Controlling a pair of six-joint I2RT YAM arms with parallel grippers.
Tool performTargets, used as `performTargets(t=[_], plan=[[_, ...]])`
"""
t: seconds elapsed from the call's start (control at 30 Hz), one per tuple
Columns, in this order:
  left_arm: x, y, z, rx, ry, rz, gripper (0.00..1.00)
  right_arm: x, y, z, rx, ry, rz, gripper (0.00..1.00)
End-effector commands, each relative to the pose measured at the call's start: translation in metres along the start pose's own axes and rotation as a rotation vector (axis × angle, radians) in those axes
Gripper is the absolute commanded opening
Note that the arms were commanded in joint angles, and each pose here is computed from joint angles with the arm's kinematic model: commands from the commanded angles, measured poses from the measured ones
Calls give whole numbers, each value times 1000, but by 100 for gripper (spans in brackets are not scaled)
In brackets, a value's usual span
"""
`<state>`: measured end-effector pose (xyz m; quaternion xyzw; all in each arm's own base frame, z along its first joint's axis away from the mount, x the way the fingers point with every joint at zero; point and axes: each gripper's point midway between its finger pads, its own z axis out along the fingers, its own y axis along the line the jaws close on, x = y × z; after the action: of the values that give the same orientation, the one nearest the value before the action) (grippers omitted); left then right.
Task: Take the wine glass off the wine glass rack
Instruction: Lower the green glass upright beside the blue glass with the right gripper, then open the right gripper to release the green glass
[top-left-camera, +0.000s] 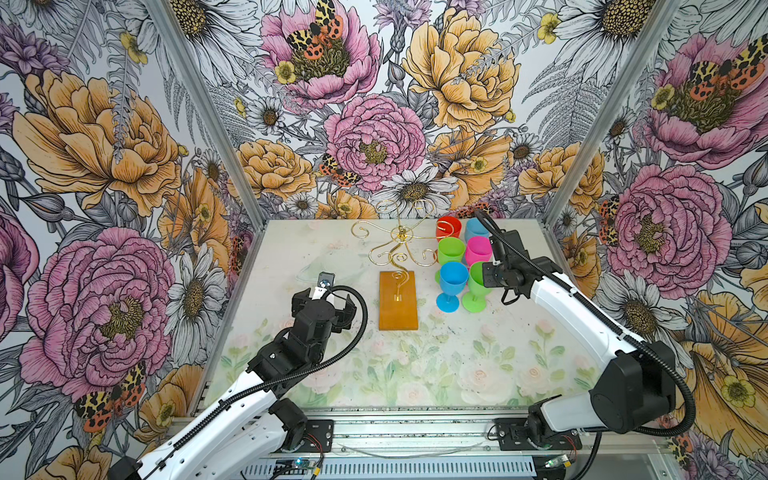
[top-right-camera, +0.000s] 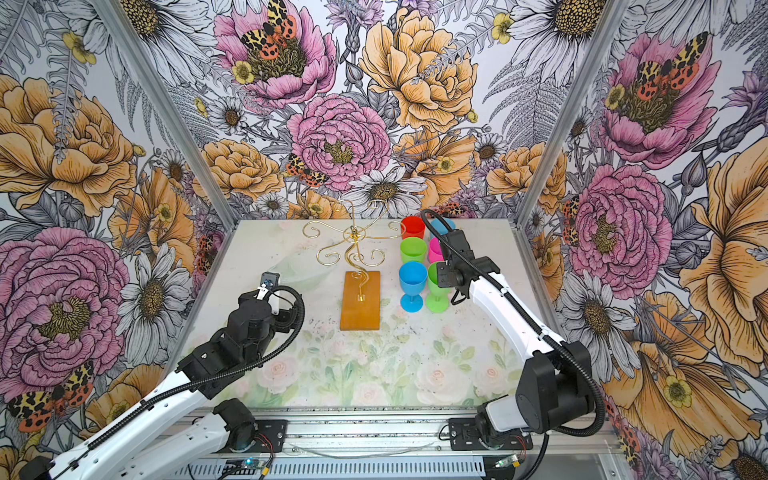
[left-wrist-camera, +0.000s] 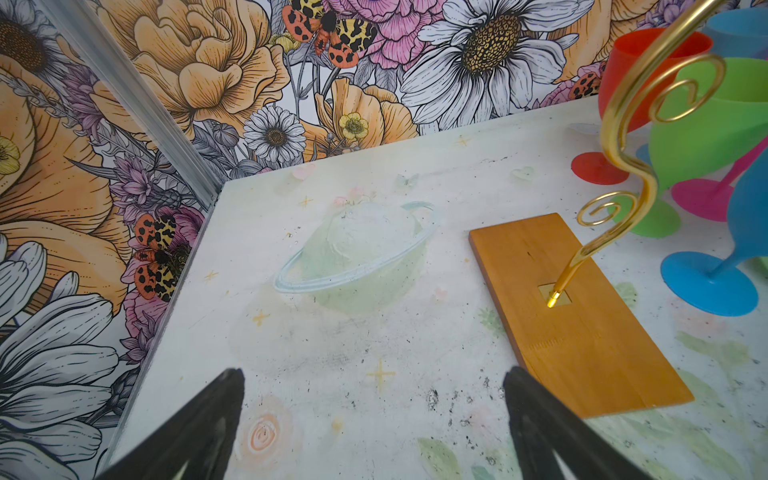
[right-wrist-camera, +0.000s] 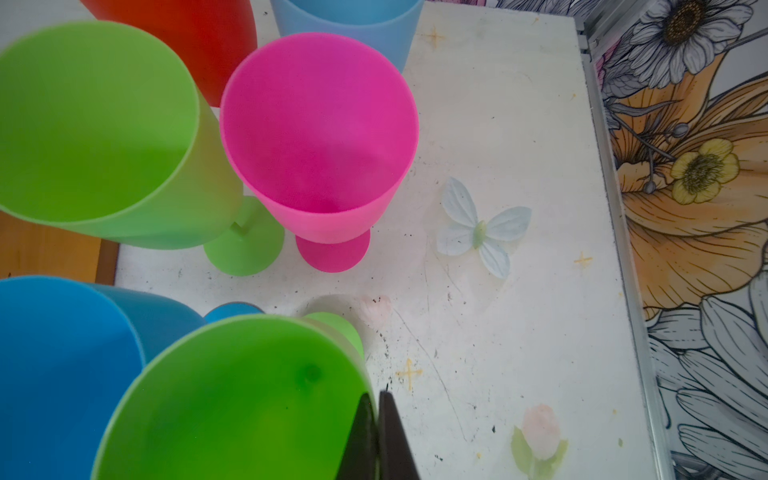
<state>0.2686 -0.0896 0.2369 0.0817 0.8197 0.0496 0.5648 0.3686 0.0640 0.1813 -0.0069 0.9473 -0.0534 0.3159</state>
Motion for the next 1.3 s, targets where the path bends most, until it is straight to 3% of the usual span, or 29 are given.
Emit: performTargets(t=[0.0, 1.07, 1.27], plan=[[-7, 2, -3, 8, -4, -34, 99, -8, -4, 3, 24, -32, 11, 0], [-3, -3, 2, 16, 16, -22, 99, 3, -10, 23, 19, 18, 31, 0], [-3, -4, 3, 19, 17, -24, 99, 5, -10, 26, 13, 28, 36, 6]])
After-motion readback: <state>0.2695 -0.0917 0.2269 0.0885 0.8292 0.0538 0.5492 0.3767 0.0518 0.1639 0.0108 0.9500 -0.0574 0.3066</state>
